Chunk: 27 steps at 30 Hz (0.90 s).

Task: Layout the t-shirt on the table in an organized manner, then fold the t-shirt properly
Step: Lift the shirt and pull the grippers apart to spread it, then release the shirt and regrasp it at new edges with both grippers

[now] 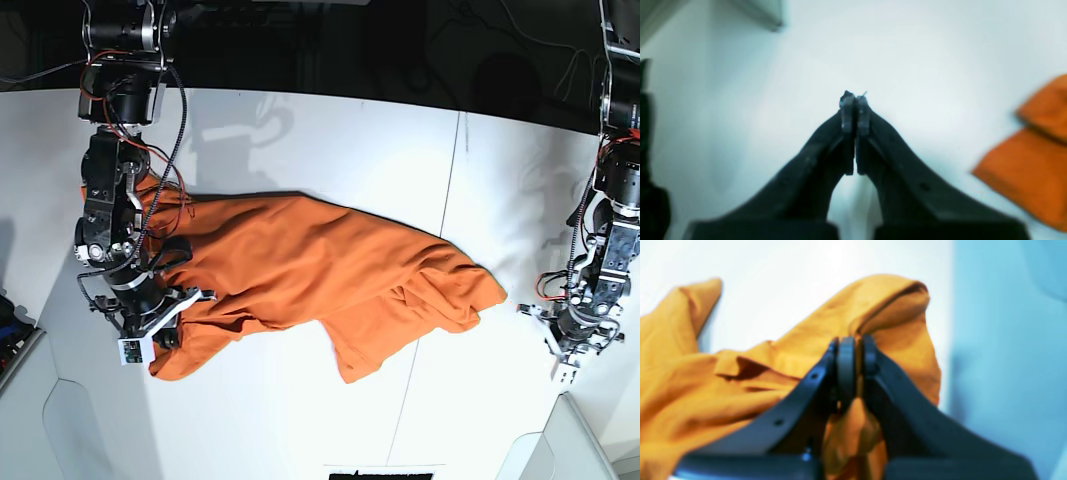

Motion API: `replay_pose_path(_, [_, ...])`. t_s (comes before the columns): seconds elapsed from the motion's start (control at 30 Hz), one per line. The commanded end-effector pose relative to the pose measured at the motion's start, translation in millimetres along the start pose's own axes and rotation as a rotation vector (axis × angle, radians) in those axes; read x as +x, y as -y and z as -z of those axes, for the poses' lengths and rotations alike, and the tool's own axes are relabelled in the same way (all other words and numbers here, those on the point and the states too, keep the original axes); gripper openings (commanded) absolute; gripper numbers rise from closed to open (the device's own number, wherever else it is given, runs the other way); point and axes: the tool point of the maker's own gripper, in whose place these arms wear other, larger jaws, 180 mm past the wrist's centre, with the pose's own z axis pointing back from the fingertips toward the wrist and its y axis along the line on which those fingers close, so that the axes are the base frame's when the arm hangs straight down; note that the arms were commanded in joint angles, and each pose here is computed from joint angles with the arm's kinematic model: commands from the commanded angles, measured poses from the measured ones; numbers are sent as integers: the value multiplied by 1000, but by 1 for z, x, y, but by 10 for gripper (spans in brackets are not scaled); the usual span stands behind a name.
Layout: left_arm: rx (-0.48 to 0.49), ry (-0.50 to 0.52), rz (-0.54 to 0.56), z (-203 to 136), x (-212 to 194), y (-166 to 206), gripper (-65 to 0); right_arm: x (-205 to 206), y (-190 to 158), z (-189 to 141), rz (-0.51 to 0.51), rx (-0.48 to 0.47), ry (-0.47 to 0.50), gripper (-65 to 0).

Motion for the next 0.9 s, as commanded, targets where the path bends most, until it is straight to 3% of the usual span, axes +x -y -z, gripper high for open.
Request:
replay_pose_path(0.0, [49, 73, 7, -6, 29, -27, -650, 38, 10, -2, -17, -14, 105, -650])
replay_pose_path(0.1, [32, 81, 39, -10, 32, -33, -650, 55, 24, -4, -38, -41, 137, -650])
replay_pose_path(0.37, [-172, 70, -18, -11, 27, 10, -642, 100, 60, -20, -69, -133, 234, -650])
replay_pose_path(0.5, [-283, 85, -18, -14, 31, 35, -550, 112, 76, -24, -46, -175, 248, -650])
replay_pose_path(0.7, [-432, 164, -93, -17, 59, 93, -342, 80, 80, -24, 16, -165, 163, -650])
replay_pose_path(0.87, [-509, 206, -108, -17, 84, 159, -331, 36, 64, -32, 56, -111, 100, -650])
